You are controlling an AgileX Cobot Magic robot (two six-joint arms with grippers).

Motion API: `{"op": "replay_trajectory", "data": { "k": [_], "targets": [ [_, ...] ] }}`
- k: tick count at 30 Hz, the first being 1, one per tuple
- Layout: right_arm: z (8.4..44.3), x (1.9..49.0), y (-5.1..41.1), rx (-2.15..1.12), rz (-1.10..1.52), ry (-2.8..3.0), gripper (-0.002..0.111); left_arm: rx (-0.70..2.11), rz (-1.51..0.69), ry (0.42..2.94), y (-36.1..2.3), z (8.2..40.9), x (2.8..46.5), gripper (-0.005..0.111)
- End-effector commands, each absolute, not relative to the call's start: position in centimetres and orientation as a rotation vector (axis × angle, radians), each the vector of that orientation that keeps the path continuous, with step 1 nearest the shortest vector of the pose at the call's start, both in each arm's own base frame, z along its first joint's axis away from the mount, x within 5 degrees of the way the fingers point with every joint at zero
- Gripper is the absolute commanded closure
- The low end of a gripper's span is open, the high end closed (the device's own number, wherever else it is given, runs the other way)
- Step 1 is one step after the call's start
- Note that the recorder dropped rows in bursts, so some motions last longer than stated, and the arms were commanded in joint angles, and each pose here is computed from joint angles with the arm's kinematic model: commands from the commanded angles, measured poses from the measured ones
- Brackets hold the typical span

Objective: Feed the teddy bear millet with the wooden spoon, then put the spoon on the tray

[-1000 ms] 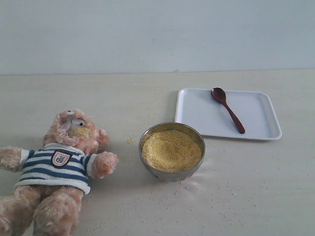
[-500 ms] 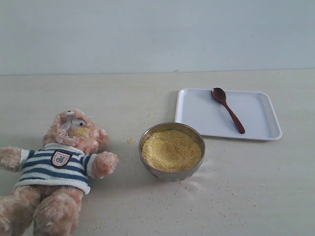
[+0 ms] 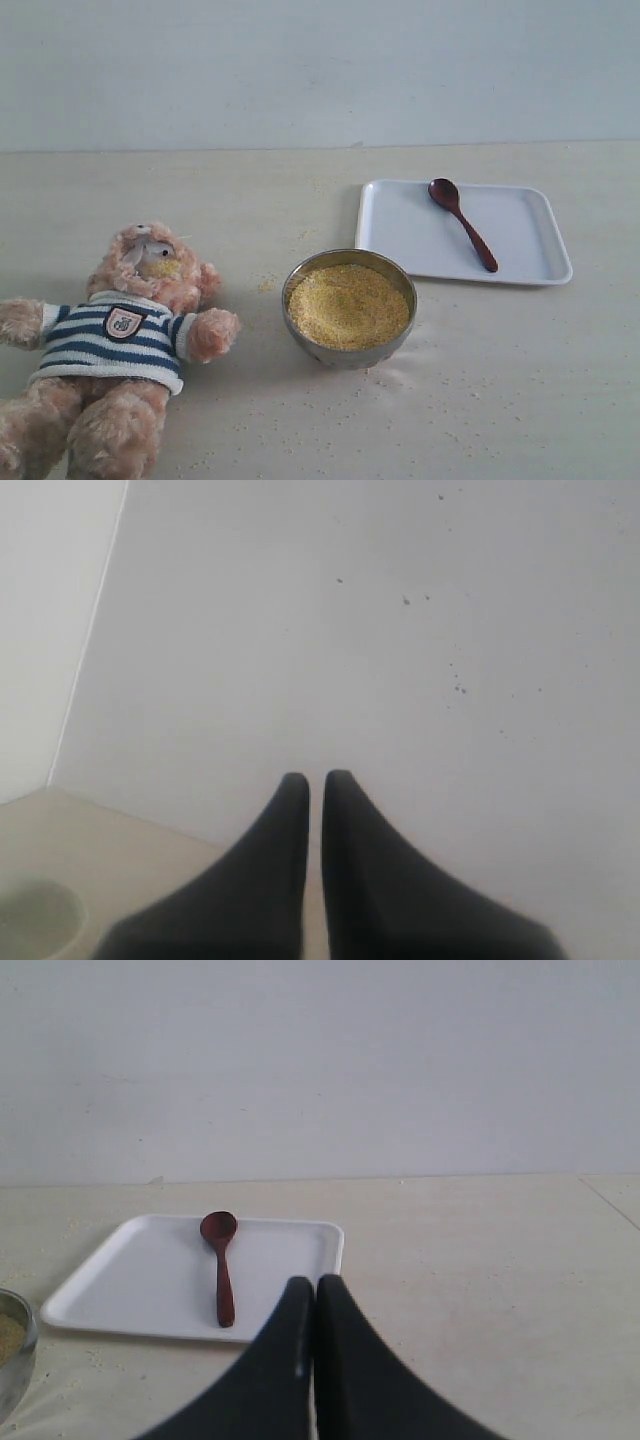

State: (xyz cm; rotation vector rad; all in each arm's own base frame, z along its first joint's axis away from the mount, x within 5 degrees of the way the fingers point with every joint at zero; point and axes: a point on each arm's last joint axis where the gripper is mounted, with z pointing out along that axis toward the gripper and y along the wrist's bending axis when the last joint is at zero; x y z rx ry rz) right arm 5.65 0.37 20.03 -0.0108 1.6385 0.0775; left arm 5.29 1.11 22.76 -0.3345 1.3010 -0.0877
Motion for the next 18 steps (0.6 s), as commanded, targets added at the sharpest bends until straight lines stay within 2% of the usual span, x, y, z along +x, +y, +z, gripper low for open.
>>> {"op": "replay_trajectory", "data": {
  "k": [1, 6, 18],
  "targets": [
    [19.99, 5.62, 0.34, -0.016, 0.066, 1.63, 0.108, -0.299, -0.139, 1.395, 0.72, 21.85, 5.51, 0.102],
    [19.99, 5.62, 0.34, -0.016, 0.066, 1.63, 0.108, -0.189, -0.114, 1.419, 0.37, 21.79, 5.55, 0.102],
    [19.99, 5.62, 0.34, -0.016, 0.066, 1.63, 0.108, -0.155, -0.089, 1.491, 0.27, 21.18, 5.62, 0.102]
  ]
}}
